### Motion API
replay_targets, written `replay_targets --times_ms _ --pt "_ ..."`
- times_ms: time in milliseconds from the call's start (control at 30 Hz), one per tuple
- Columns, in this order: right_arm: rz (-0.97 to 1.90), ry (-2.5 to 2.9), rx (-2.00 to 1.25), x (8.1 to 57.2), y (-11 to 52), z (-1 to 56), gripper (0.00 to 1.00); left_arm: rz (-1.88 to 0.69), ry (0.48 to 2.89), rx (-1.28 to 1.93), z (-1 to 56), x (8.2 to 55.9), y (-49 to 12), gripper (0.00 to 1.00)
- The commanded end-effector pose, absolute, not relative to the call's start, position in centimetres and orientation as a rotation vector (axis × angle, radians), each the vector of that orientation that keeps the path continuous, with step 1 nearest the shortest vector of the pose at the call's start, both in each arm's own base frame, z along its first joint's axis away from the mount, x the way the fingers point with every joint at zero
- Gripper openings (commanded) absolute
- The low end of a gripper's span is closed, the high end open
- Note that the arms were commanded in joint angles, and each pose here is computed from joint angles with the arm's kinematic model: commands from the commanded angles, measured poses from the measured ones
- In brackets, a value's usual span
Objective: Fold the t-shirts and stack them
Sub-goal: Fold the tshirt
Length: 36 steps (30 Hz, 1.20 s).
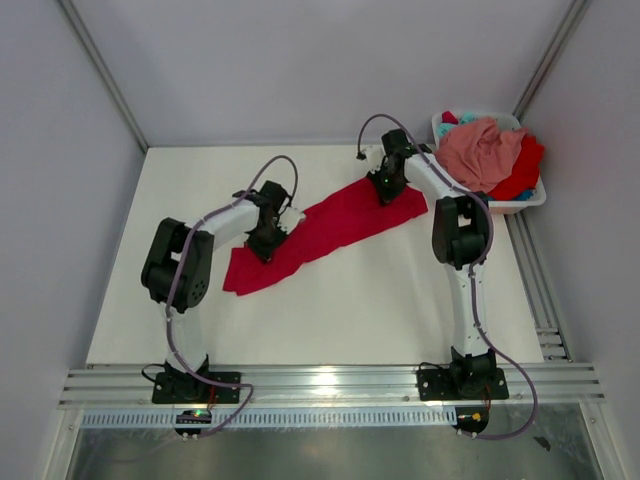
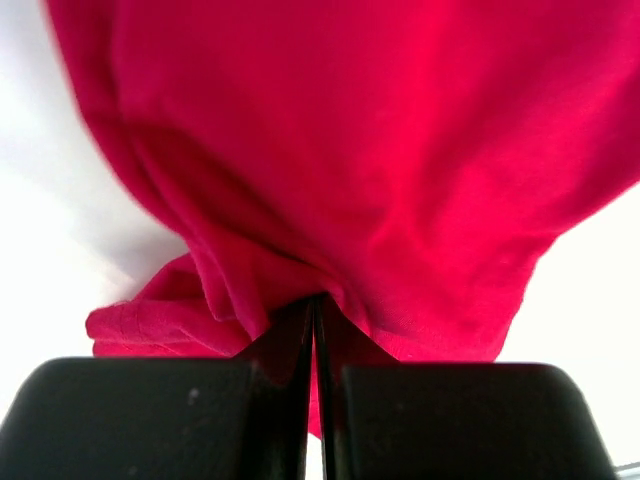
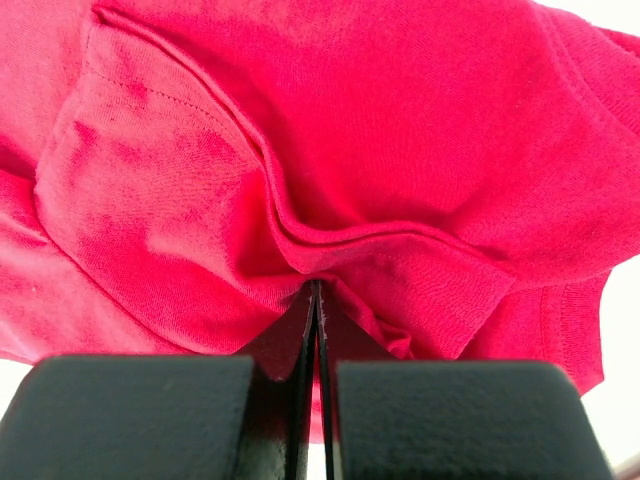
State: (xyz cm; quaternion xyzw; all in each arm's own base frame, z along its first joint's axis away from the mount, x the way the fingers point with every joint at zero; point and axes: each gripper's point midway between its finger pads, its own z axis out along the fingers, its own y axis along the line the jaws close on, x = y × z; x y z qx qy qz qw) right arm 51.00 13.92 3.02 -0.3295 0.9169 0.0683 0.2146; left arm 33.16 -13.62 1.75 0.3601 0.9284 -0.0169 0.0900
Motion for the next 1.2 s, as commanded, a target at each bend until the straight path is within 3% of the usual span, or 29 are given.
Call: replay_targets --times_ms 0,367,567,1167 --pt "0.271 2.529 -0.904 51.3 15.4 3.5 0.03 -0.148 2.747 1.083 2.9 32.1 -16.3 0.00" --pt "0.206 2.566 -0.913 50.2 14.2 3.0 0.03 -0.097 2.743 1.069 3.0 31.6 -15.1 0.00" --pt "0.032 2.557 -0.902 50.7 11.9 3.5 0.03 0.061 2.824 0.922 3.2 32.3 -10.9 0.00" --pt "0.153 2.557 -0.836 53.1 14.0 3.0 0.03 -0.004 2.896 0.884 4.8 28.2 -10.0 0.00"
